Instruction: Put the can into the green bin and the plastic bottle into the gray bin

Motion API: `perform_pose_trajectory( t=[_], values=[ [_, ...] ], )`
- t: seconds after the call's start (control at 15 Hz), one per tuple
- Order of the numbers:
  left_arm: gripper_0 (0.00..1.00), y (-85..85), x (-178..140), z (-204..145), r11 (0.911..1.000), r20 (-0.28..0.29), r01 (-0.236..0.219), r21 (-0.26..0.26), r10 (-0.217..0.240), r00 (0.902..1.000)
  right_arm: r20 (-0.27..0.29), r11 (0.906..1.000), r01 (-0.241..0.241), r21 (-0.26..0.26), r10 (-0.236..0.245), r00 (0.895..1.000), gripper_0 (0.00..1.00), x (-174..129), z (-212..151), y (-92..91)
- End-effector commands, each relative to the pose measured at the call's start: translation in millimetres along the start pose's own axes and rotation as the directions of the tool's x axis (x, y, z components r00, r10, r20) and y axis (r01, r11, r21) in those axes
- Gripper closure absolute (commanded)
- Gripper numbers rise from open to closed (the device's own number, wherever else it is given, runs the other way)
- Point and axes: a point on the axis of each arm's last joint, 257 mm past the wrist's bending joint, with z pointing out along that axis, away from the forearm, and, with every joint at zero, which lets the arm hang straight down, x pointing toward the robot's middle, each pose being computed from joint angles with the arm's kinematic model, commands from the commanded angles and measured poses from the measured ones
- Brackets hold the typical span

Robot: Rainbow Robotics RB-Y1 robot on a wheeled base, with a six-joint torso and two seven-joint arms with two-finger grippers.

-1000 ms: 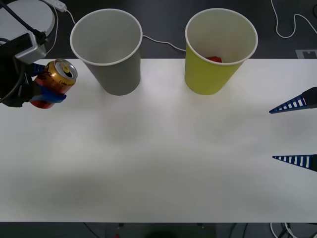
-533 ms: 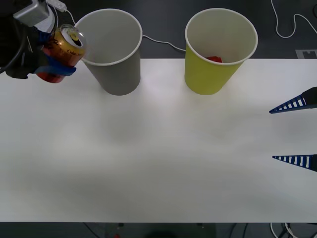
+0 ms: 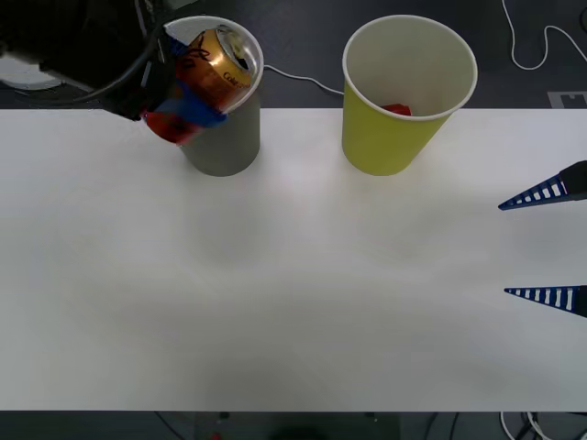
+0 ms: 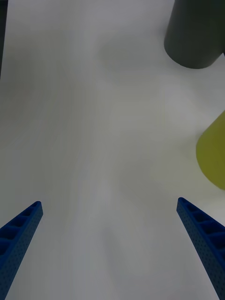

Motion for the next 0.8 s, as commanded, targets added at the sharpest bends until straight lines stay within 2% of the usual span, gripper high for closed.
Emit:
perform_pose_trajectory(
  t=[0.07, 0.27, 0.4, 0.53, 0.8],
  values=[
    [1.00, 7.2, -33.4, 12.7, 0.9995, -0.022, 0.018, 0.026, -0.017, 0.9996, 0.000, 1.0000, 0.000, 0.000, 0.000, 1.000, 0.00, 0.0, 0.0, 0.0],
    [1.00, 29.7, -60.3, 28.3, 0.9962, -0.041, 0.077, 0.041, -0.075, 0.9963, 0.000, 1.0000, 0.000, 0.000, 0.000, 1.000, 0.00, 0.0, 0.0, 0.0],
    [1.00, 39.1, -71.9, 40.0, 0.9943, -0.072, 0.098, 0.041, -0.095, 0.9929, 0.000, 1.0000, 0.000, 0.000, 0.000, 1.000, 0.00, 0.0, 0.0, 0.0],
    [1.00, 45.3, -83.3, 51.4, 0.9928, -0.097, 0.114, 0.038, -0.110, 0.9892, 0.000, 1.0000, 0.000, 0.000, 0.000, 1.000, 0.00, 0.0, 0.0, 0.0],
    [1.00, 48.3, -111.3, 73.9, 0.9915, -0.099, 0.128, 0.026, -0.124, 0.9873, 0.000, 1.0000, 0.000, 0.000, 0.000, 1.000, 0.00, 0.0, 0.0, 0.0]
  ],
)
